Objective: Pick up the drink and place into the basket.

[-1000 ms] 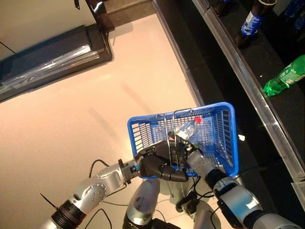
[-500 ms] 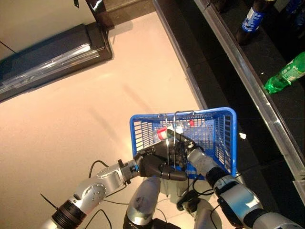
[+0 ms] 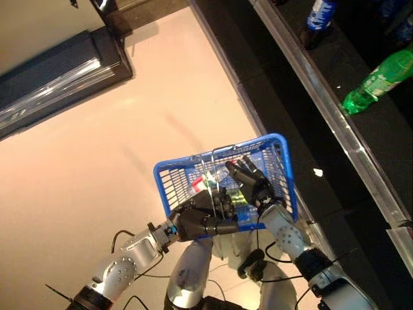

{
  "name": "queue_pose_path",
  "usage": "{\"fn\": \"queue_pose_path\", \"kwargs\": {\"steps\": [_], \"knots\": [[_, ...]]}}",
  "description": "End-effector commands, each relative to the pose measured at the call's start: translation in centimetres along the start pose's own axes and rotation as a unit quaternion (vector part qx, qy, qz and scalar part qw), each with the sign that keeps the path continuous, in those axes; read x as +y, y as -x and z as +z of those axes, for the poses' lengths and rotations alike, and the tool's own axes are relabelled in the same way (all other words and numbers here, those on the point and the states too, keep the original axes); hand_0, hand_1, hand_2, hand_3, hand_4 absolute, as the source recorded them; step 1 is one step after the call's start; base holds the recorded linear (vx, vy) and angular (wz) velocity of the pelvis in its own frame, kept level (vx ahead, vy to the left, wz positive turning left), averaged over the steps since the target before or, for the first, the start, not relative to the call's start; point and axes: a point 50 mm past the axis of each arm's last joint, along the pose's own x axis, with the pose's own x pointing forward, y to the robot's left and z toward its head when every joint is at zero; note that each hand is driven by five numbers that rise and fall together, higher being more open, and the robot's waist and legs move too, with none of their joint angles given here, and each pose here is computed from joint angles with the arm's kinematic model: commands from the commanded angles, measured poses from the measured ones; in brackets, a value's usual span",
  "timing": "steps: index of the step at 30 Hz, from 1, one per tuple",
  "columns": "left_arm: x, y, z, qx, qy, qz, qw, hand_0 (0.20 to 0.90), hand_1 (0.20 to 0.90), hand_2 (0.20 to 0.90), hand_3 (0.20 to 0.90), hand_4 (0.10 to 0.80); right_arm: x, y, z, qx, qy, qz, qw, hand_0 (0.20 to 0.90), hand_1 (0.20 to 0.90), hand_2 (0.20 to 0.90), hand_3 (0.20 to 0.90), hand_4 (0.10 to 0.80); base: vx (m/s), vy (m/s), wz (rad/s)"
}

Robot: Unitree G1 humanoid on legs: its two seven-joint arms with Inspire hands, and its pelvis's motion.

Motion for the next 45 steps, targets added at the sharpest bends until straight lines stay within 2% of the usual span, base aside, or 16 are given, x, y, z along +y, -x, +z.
{"fn": "queue_pose_path", "kwargs": {"steps": [1, 5, 12, 17, 21, 22, 23, 24, 25, 27, 32, 34, 37, 40, 44, 45], "knots": [[-7.8, -1.6, 4.5, -0.191, -0.039, -0.256, 0.947, 0.300, 0.300, 0.300, 0.200, 0.100, 2.2, 1.7, 1.5, -0.048, 0.035, 0.111, 0.992, 0.900, 0.900, 0.900, 0.900, 0.800, -0.023, -0.013, -0.13], [-6.7, -1.3, 3.7, -0.196, -0.027, -0.223, 0.954, 0.300, 0.300, 0.300, 0.200, 0.100, 1.4, 3.0, 1.4, -0.049, 0.035, 0.122, 0.991, 0.900, 0.900, 0.900, 0.900, 0.800, -0.014, -0.017, -0.22], [-4.0, -0.6, 2.5, -0.215, -0.005, -0.108, 0.971, 0.300, 0.300, 0.300, 0.200, 0.100, 1.4, 5.4, 1.3, -0.028, 0.037, 0.192, 0.980, 0.900, 0.900, 0.900, 0.900, 0.800, 0.017, -0.010, -0.25], [-1.2, 0.6, 1.9, -0.231, -0.020, 0.022, 0.972, 0.300, 0.300, 0.300, 0.200, 0.100, 1.4, 6.8, 0.5, -0.009, 0.024, 0.238, 0.971, 0.900, 0.900, 0.900, 0.900, 0.800, 0.060, 0.034, -0.28], [1.8, 2.9, 0.3, -0.233, -0.014, 0.149, 0.961, 0.300, 0.300, 0.300, 0.200, 0.100, 0.4, 8.4, -1.1, 0.006, -0.008, 0.250, 0.968, 0.900, 0.900, 0.900, 0.900, 0.800, 0.112, 0.077, -0.24], [2.7, 3.7, -0.4, -0.231, -0.008, 0.198, 0.953, 0.300, 0.300, 0.300, 0.200, 0.100, -0.3, 8.7, -1.5, 0.003, -0.018, 0.236, 0.972, 0.900, 0.900, 0.900, 0.900, 0.800, 0.093, 0.062, -0.32], [2.8, 3.8, -0.4, -0.233, -0.006, 0.204, 0.951, 0.300, 0.300, 0.300, 0.200, 0.100, -0.3, 8.7, -1.5, 0.000, -0.019, 0.233, 0.972, 0.900, 0.900, 0.900, 0.900, 0.800, 0.144, 0.095, -0.31], [4.3, 5.1, -1.5, -0.229, 0.003, 0.277, 0.933, 0.300, 0.300, 0.300, 0.200, 0.100, -1.3, 9.2, -2.4, 0.002, -0.035, 0.205, 0.978, 0.900, 0.900, 0.900, 0.900, 0.800, 0.086, 0.060, -0.25], [4.3, 5.1, -1.5, -0.229, 0.003, 0.277, 0.933, 0.300, 0.300, 0.300, 0.200, 0.100, -1.3, 9.2, -2.4, 0.002, -0.035, 0.205, 0.978, 0.900, 0.900, 0.900, 0.900, 0.800, 0.127, 0.098, -0.26], [6.2, 7.3, -2.9, -0.217, -0.006, 0.374, 0.902, 0.300, 0.300, 0.300, 0.200, 0.100, -3.3, 9.8, -3.7, 0.005, -0.049, 0.141, 0.989, 0.900, 0.900, 0.900, 0.900, 0.800, 0.091, 0.086, -0.26], [8.4, 9.6, -4.3, -0.193, 0.005, 0.477, 0.858, 0.300, 0.300, 0.300, 0.200, 0.100, -6.5, 11.1, -5.2, 0.014, -0.040, 0.051, 0.998, 0.900, 0.900, 0.900, 0.900, 0.800, 0.046, -0.005, -0.14], [9.1, 9.7, -4.5, -0.181, 0.003, 0.496, 0.849, 0.300, 0.300, 0.300, 0.200, 0.100, -7.5, 11.6, -5.7, 0.021, -0.040, 0.016, 0.999, 0.900, 0.900, 0.900, 0.900, 0.800, 0.069, -0.085, 0.19], [9.7, 10.2, -5.7, -0.169, 0.024, 0.530, 0.830, 0.300, 0.300, 0.300, 0.200, 0.100, -9.7, 12.9, -6.9, 0.065, 0.026, -0.059, 0.996, 0.900, 0.900, 0.900, 0.900, 0.800, 0.053, -0.129, 0.74], [9.8, 11.2, -6.7, -0.181, 0.041, 0.556, 0.811, 0.300, 0.300, 0.300, 0.200, 0.100, -11.1, 13.4, -7.6, 0.113, 0.081, -0.093, 0.986, 0.900, 0.900, 0.900, 0.900, 0.800, 0.014, -0.166, 0.35], [9.8, 11.9, -7.6, -0.194, 0.064, 0.572, 0.794, 0.300, 0.300, 0.300, 0.200, 0.100, -12.2, 14.0, -8.6, 0.153, 0.096, -0.128, 0.975, 0.900, 0.900, 0.900, 0.900, 0.800, 0.010, -0.082, 0.24], [9.9, 11.3, -7.6, -0.199, 0.082, 0.573, 0.791, 0.300, 0.300, 0.300, 0.200, 0.100, -12.7, 14.1, -8.8, 0.164, 0.105, -0.152, 0.969, 0.900, 0.900, 0.900, 0.900, 0.800, -0.025, -0.013, 0.34]]}}
